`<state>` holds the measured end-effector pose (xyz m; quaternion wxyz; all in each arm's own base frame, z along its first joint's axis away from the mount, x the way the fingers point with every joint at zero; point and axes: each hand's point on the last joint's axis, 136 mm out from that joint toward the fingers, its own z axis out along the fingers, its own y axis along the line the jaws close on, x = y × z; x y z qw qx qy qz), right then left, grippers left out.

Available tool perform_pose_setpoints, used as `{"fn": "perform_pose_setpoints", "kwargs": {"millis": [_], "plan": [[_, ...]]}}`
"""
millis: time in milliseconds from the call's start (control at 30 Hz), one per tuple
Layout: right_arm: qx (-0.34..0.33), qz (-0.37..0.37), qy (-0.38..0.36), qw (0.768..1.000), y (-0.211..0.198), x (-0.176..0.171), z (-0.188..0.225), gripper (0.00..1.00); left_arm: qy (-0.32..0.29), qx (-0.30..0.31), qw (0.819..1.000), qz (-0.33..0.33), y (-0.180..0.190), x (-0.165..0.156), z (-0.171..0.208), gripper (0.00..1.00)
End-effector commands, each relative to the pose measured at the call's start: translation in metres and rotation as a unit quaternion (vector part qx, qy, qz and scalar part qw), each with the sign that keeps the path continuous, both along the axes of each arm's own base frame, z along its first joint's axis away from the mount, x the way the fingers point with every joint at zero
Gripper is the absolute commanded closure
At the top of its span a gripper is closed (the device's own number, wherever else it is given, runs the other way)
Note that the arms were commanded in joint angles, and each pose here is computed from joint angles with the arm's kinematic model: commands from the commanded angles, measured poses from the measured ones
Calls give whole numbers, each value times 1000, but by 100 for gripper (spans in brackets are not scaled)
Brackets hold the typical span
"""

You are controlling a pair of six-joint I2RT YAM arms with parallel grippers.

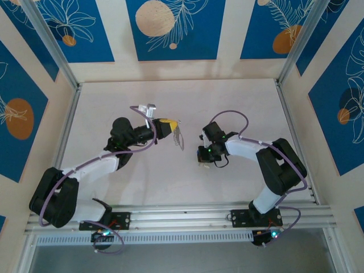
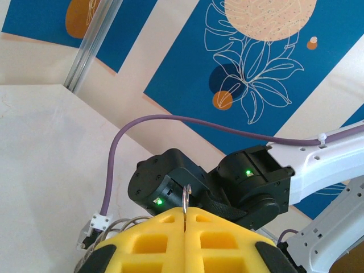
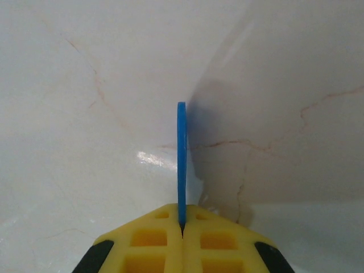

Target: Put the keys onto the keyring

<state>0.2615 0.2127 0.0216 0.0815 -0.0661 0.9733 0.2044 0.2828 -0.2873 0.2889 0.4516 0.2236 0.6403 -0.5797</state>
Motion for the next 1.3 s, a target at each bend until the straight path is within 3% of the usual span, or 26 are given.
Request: {"fn": "perform_pose_setpoints", "kwargs": {"millis": [0, 200, 467, 967, 1267], "plan": [[-2, -4, -6, 1000, 3, 6, 5, 90, -43, -16, 999, -4, -1, -5, 24, 100], [-2, -9, -10, 1000, 2, 7, 6, 83, -44, -17, 999, -6, -2, -5, 25, 100], [0, -11, -17, 1000, 1, 10, 9, 83, -45, -18, 999, -9, -4, -5, 27, 100], [-3, -16, -21, 1000, -5, 10, 10, 95, -44, -19, 999, -9, -5, -4, 24, 100], [-3, -16, -22, 1000, -9, 9, 11, 86, -44, -21, 999, -13, -7, -5, 25, 100]]}}
